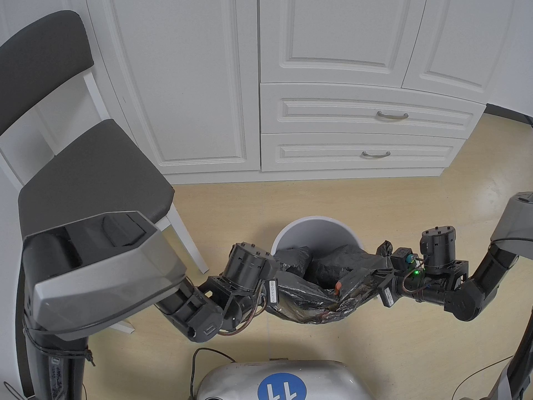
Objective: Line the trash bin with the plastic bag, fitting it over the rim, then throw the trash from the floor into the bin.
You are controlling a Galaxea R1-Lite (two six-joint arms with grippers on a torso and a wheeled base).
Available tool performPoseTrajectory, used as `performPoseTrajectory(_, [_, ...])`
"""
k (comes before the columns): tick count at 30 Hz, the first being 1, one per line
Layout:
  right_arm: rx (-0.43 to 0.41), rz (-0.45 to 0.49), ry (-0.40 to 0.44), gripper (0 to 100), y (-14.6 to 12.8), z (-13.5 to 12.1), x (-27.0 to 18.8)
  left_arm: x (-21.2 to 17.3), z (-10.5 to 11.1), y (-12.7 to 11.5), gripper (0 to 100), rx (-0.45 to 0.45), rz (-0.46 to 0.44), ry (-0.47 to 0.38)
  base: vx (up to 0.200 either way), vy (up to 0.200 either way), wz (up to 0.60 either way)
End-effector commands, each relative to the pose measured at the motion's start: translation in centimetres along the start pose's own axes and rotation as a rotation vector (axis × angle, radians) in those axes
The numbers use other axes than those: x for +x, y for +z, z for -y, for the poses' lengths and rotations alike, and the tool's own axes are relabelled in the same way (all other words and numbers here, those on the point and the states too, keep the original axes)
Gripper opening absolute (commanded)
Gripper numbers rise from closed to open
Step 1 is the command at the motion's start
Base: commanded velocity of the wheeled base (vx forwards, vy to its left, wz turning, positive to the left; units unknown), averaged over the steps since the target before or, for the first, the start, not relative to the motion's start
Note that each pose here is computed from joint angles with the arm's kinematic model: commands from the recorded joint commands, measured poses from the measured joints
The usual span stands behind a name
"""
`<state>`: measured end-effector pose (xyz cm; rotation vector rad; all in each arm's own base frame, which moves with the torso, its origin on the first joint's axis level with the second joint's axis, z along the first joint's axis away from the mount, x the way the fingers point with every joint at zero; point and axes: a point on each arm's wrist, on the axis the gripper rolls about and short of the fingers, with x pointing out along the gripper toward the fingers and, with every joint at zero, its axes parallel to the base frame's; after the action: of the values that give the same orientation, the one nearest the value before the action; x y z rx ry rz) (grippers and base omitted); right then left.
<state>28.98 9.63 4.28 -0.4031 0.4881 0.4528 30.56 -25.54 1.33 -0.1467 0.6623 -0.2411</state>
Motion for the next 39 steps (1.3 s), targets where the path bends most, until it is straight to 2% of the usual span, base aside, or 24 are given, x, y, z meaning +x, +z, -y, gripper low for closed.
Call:
performPoseTrajectory(1, [0.066,-0.029,-0.013,0,-1.4,0.3,2.8,4.4,-0.2,-0.5,0,-0.021,0.036,0.064,0.000,0.000,0.00])
performPoseTrajectory(8, [0.143,0.016,-0.061,0,-0.3,1.6,3.2,5.3,-0.6,1.5,0,-0.059,0.104,0.087,0.000,0.000,0.00])
performPoseTrajectory(11, [0.169,0.027,-0.098,0,0.0,2.3,3.5,5.4,-1.4,1.9,0,-0.070,0.109,0.101,0.000,0.000,0.00])
performPoseTrajectory(13, [0.206,0.048,-0.125,0,0.6,2.8,3.8,5.4,-2.3,2.5,0,-0.094,0.144,0.110,0.000,0.000,0.00])
performPoseTrajectory(16, [0.232,0.068,-0.130,0,1.0,2.9,4.0,5.4,-3.3,2.8,0,-0.116,0.195,0.128,0.000,0.000,0.00])
performPoseTrajectory(20, [0.256,0.082,-0.129,0,1.2,3.0,4.5,5.3,-3.8,2.6,0,-0.126,0.200,0.133,0.000,0.000,0.00])
performPoseTrajectory(24, [0.297,0.138,-0.129,0,1.8,2.7,5.2,5.4,-3.8,2.3,0,-0.127,0.197,0.132,0.000,0.000,0.00])
performPoseTrajectory(30, [0.300,0.220,-0.129,0,2.0,2.2,6.1,4.8,-3.4,3.6,0,-0.151,0.270,0.095,0.000,0.000,0.00])
performPoseTrajectory(35, [0.301,0.240,-0.133,0,2.0,2.3,6.6,3.5,-2.9,4.5,0,-0.157,0.295,0.064,0.000,0.000,0.00])
performPoseTrajectory(39, [0.302,0.242,-0.131,0,2.1,2.3,6.6,3.5,-2.8,4.2,0,-0.158,0.308,0.048,0.000,0.000,0.00])
